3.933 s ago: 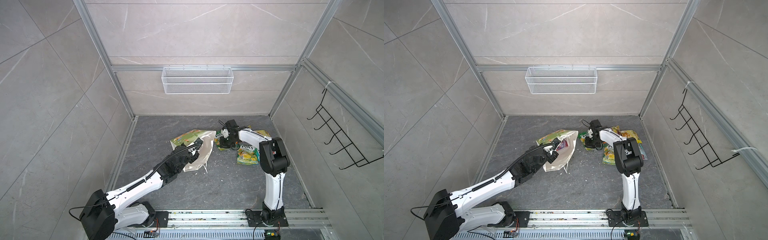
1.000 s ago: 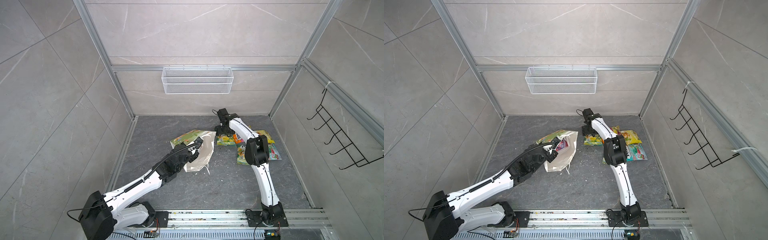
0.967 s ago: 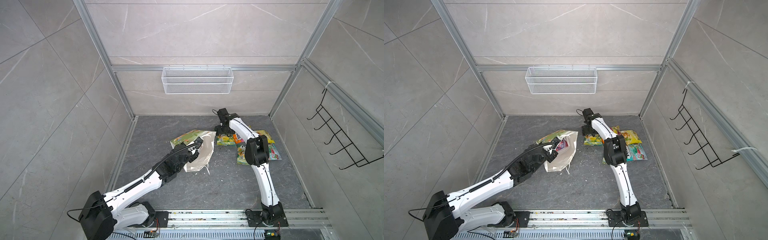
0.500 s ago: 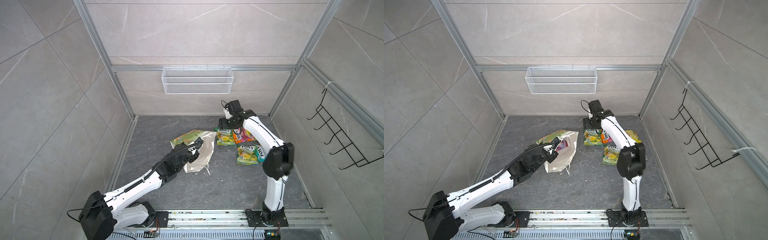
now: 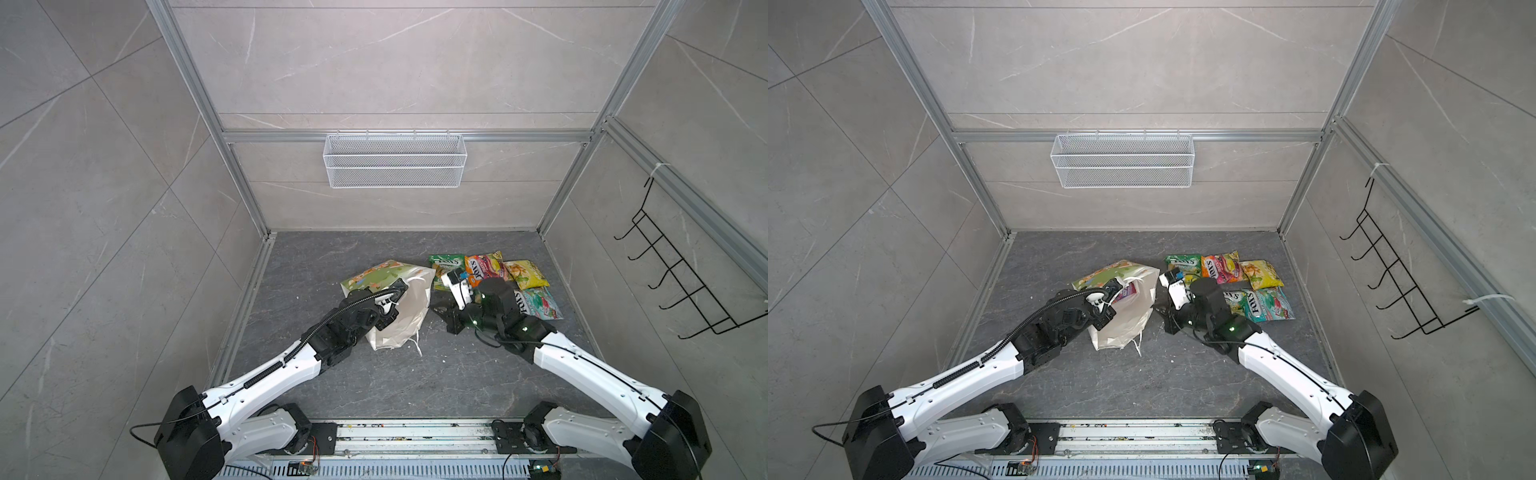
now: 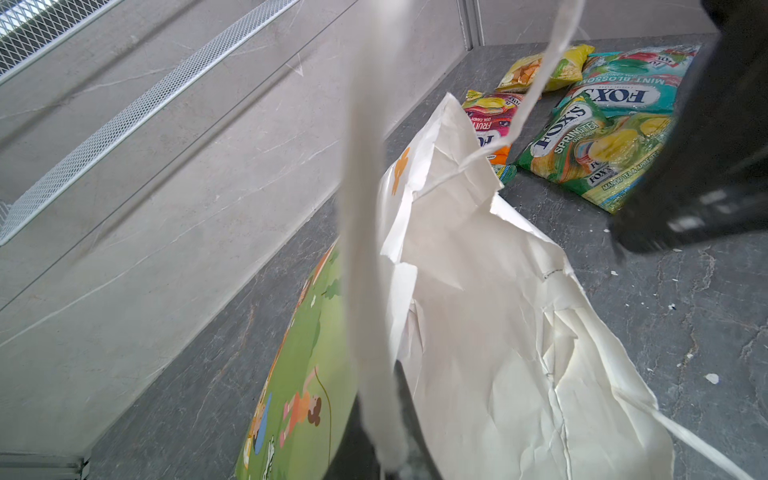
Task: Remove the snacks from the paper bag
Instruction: 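Swing the right gripper back over the paper bag opening held by the left gripper, then lower the right gripper into the paper bag toward the purple Fox's Berries bag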
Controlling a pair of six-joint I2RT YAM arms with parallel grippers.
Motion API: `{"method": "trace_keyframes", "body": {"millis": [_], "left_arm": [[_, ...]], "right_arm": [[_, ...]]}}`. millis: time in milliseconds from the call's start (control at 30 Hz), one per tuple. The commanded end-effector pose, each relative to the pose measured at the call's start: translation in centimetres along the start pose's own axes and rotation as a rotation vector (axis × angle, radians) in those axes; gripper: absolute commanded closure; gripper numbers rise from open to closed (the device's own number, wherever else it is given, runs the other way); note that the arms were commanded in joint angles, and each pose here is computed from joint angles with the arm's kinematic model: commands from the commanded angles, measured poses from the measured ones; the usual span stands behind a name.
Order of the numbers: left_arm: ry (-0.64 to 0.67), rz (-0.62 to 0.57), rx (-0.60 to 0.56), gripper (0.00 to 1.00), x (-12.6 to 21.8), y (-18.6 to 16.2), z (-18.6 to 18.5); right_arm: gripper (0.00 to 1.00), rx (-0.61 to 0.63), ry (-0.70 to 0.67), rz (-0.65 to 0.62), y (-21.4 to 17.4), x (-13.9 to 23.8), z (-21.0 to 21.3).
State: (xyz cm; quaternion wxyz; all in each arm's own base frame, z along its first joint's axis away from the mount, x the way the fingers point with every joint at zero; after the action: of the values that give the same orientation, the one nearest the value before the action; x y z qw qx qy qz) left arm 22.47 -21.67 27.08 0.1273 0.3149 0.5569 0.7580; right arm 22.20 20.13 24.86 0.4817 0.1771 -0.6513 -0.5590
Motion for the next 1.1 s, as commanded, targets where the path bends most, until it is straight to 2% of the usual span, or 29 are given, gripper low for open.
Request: {"method": "trace_keyframes", "body": {"millis": [0, 200, 367, 533, 767, 967, 1067], "left_arm": [[-0.033, -0.056, 0.023, 1.00, 0.7, 1.8, 0.0], [-0.062, -0.065, 0.035, 1.00, 0.8, 1.8, -0.3], [-0.062, -0.070, 0.059, 1.00, 1.1, 1.8, -0.2], [-0.045, -0.090, 0.077, 1.00, 1.7, 1.6, 0.0], [-0.028, -0.099, 0.069, 1.00, 2.1, 1.5, 0.2], [-0.034, -0.100, 0.070, 1.00, 2.2, 1.8, 0.2], [-0.048, -0.093, 0.058, 1.00, 2.1, 1.5, 0.1]], "right_arm": [[1.00, 0.094, 0.089, -0.205, 2.4, -0.4, 2.4], [1.00, 0.162, 0.061, -0.135, 1.7, -6.4, 5.0], [1.00, 0.145, 0.037, -0.147, 0.4, -9.9, 4.7], [1.00, 0.127, 0.000, -0.103, -1.7, -11.9, 4.0], [1.00, 0.091, -0.130, 0.001, -5.0, -14.1, 2.4], [1.00, 0.075, -0.172, 0.019, -5.5, -14.8, 1.8], [1.00, 0.062, -0.254, 0.041, -5.0, -15.2, 0.9]]}}
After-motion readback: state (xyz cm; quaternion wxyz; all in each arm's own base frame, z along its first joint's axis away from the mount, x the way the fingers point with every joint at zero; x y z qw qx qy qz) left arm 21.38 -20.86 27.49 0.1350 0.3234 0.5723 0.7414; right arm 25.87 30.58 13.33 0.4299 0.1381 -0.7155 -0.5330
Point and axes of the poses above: each gripper's point midway between its finger pads, its own x axis back along the fingers, its own z axis along the line the jaws close on, y = z × x, the point moved 8 cm from there along x, back along the fingers, and after that the axes turned 15 degrees about x, right-handed, at the moved point
